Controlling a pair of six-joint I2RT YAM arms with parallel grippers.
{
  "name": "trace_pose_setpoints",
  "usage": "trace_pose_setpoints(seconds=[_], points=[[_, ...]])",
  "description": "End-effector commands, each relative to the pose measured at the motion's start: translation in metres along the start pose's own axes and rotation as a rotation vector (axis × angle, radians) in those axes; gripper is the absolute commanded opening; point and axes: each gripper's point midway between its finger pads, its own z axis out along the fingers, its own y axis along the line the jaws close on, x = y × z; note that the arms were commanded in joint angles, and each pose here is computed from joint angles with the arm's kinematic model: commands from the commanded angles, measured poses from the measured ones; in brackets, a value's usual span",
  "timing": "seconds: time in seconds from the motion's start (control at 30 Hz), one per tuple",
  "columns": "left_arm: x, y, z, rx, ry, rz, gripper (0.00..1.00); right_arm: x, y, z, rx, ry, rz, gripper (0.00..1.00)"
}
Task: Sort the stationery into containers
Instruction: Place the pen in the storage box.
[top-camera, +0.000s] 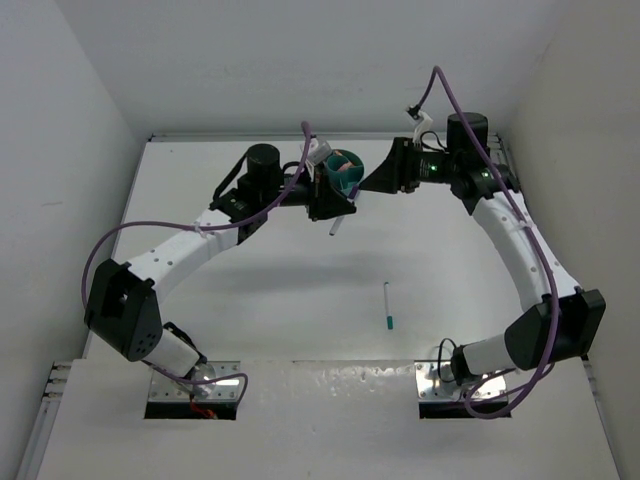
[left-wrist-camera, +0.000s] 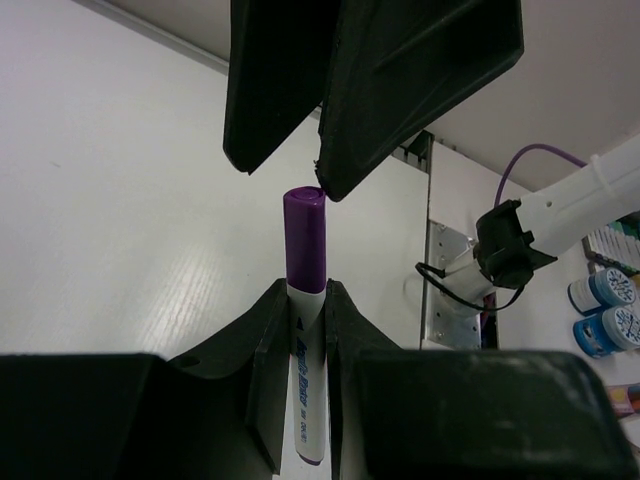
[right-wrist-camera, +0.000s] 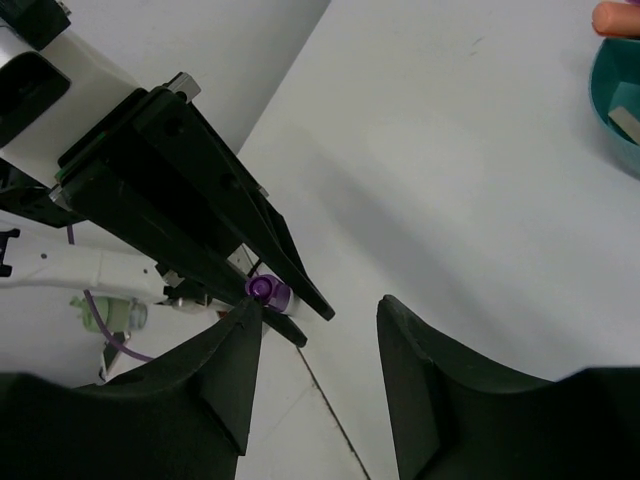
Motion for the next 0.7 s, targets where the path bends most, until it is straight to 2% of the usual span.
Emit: trace_pose_setpoints(seconds=[0.0, 0.4, 0.67], points=[[-0.013, -0.005, -0.001, 0.029, -0.037, 0.027, 0.0, -0.019, 0.013, 0.006, -0.038, -0.052, -0.045, 0.49], [-0.01, 0.0, 0.006, 0.044, -0.047, 0.009, 0.0, -0.011, 0.025, 0.013, -0.09, -0.025, -0.054, 0.47], [-0.015, 0.001, 0.008, 0.054, -0.059, 0.008, 0.0, -0.004, 0.021, 0.02, -0.095, -0.006, -0.04, 0.28]])
